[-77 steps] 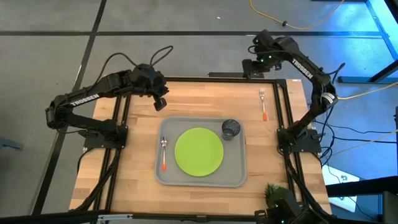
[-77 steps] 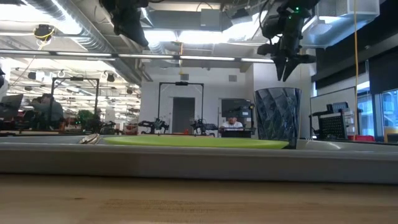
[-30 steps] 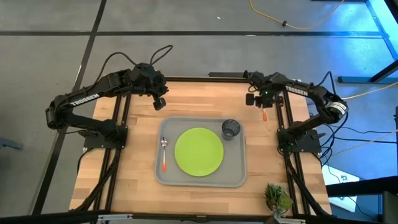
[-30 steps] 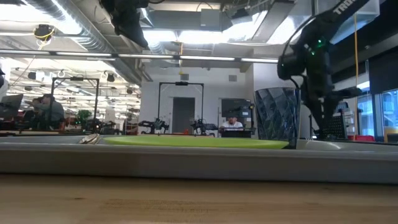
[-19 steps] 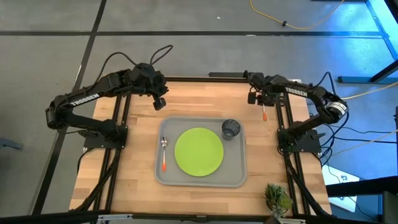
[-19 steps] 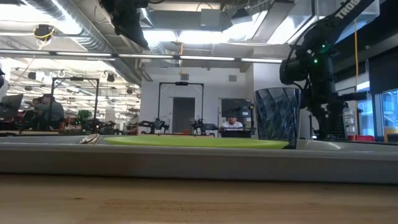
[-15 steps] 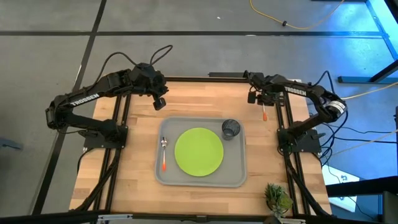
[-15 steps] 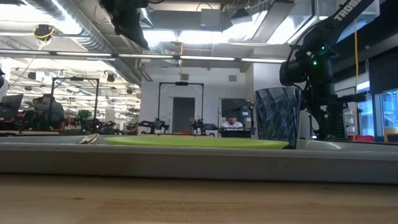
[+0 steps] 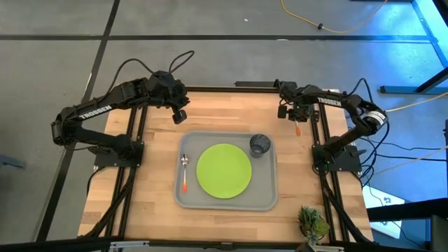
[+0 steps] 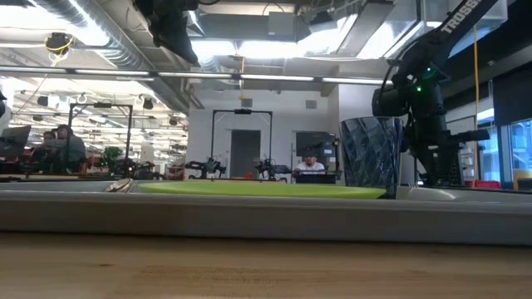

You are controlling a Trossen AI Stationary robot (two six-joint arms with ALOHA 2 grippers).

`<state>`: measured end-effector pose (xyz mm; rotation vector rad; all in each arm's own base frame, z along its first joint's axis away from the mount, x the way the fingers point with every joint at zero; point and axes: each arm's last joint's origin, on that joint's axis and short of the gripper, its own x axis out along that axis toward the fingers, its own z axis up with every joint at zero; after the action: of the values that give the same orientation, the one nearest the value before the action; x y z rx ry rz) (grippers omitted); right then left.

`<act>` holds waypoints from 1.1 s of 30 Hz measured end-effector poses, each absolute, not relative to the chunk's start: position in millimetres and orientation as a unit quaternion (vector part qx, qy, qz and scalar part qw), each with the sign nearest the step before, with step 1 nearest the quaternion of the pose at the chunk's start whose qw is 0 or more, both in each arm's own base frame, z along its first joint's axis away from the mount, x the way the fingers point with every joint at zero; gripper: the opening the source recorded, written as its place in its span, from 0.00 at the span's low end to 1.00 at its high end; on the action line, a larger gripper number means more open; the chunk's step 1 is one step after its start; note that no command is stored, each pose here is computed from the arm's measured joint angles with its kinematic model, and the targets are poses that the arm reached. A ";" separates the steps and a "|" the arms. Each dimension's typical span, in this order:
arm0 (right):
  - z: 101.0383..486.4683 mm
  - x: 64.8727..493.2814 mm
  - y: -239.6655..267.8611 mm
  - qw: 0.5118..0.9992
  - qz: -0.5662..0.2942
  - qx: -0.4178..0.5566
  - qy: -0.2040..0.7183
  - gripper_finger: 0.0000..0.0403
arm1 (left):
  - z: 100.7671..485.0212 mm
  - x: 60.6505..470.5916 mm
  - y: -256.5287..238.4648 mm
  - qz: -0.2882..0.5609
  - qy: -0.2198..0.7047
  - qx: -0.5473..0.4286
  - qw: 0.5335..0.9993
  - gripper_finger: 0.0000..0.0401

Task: Pick and place plate/cup/fork/spoon on tray
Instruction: Put the fork on the gray tray between the green plate and orange spoon

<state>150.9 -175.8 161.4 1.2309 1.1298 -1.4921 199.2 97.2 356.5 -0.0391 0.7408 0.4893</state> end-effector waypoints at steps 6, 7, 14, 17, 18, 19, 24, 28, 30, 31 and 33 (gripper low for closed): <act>144.5 139.8 -163.2 0.378 -0.626 0.517 0.445 0.19 | 356.5 199.2 97.2 0.237 0.358 -0.019 0.903 0.11; 141.6 137.8 -161.0 0.368 -0.631 0.520 0.443 0.19 | 356.5 199.2 97.2 0.237 0.358 -0.019 0.903 0.11; 136.6 139.8 -162.0 0.381 -0.634 0.529 0.417 0.19 | 356.5 198.6 98.5 0.239 0.358 -0.020 0.902 0.11; 139.5 144.6 -168.2 0.411 -0.630 0.519 0.406 0.19 | 356.4 197.5 100.7 0.245 0.359 -0.021 0.901 0.11; 140.7 145.9 -170.0 0.419 -0.630 0.514 0.404 0.19 | 356.5 197.2 101.3 0.246 0.359 -0.022 0.900 0.11; 141.7 147.4 -171.7 0.428 -0.627 0.512 0.401 0.19 | 356.5 196.7 102.1 0.247 0.358 -0.023 0.900 0.11; 144.9 152.9 -177.8 0.463 -0.615 0.504 0.391 0.19 | 356.5 195.8 103.9 0.252 0.358 -0.024 0.899 0.11; 145.1 151.7 -180.9 0.466 -0.618 0.505 0.383 0.19 | 356.5 195.9 103.7 0.249 0.358 -0.024 0.899 0.11; 145.2 149.0 -183.2 0.462 -0.627 0.499 0.380 0.19 | 356.5 196.0 103.5 0.245 0.358 -0.026 0.901 0.11; 145.3 147.7 -184.3 0.461 -0.633 0.495 0.378 0.19 | 356.4 196.1 103.5 0.244 0.358 -0.026 0.901 0.11; 145.4 146.2 -185.8 0.459 -0.639 0.491 0.374 0.19 | 356.5 196.1 103.4 0.243 0.358 -0.026 0.901 0.11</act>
<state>146.2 -185.8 145.4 1.2094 0.9205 -1.5741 196.1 103.4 356.5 -0.0548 0.7397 0.5026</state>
